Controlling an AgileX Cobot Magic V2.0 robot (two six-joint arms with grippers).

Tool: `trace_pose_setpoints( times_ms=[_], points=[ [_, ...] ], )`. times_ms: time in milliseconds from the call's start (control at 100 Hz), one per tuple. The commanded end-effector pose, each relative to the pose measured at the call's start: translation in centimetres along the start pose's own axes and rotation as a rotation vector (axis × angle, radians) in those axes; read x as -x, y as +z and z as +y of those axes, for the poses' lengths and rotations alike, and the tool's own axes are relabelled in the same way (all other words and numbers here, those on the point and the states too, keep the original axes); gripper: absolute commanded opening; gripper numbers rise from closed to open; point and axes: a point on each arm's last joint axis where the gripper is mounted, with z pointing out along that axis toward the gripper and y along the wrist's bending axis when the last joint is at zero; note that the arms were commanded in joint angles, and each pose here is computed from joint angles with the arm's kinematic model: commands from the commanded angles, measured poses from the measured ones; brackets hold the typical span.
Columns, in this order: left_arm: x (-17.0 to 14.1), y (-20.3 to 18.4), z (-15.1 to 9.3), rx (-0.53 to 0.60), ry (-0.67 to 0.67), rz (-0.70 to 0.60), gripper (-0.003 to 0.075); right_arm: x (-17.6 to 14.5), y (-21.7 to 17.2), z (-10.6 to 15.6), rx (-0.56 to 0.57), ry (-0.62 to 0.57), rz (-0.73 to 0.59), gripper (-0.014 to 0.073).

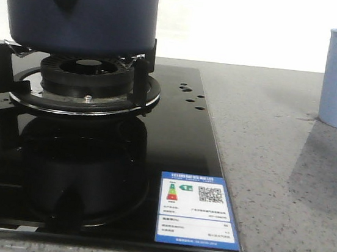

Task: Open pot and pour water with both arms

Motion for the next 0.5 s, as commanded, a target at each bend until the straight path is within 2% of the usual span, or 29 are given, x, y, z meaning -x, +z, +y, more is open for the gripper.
trace_pose_setpoints(
  times_ms=[0,150,180,300,490],
  points=[
    [-0.1,-0.6,0.2,0.043,0.001,-0.066,-0.0016,1.2,0.1,0.0,0.014,0.012,-0.070,-0.0061],
    [-2.3,-0.7,0.5,0.075,-0.022,-0.025,-0.0016,1.2,0.2,0.0,0.014,0.013,-0.069,-0.0061],
    [-2.7,-0.7,0.5,0.075,-0.023,0.015,-0.0016,1.2,0.2,0.0,0.014,0.014,-0.067,-0.0061],
    [-3.1,-0.7,0.4,0.074,-0.057,0.062,-0.0016,1.2,0.2,0.0,0.014,0.014,-0.067,-0.0061],
    [-3.1,-0.7,0.4,0.073,-0.062,0.064,-0.0016,1.2,0.2,0.0,0.014,0.014,-0.067,-0.0061]
  ],
)
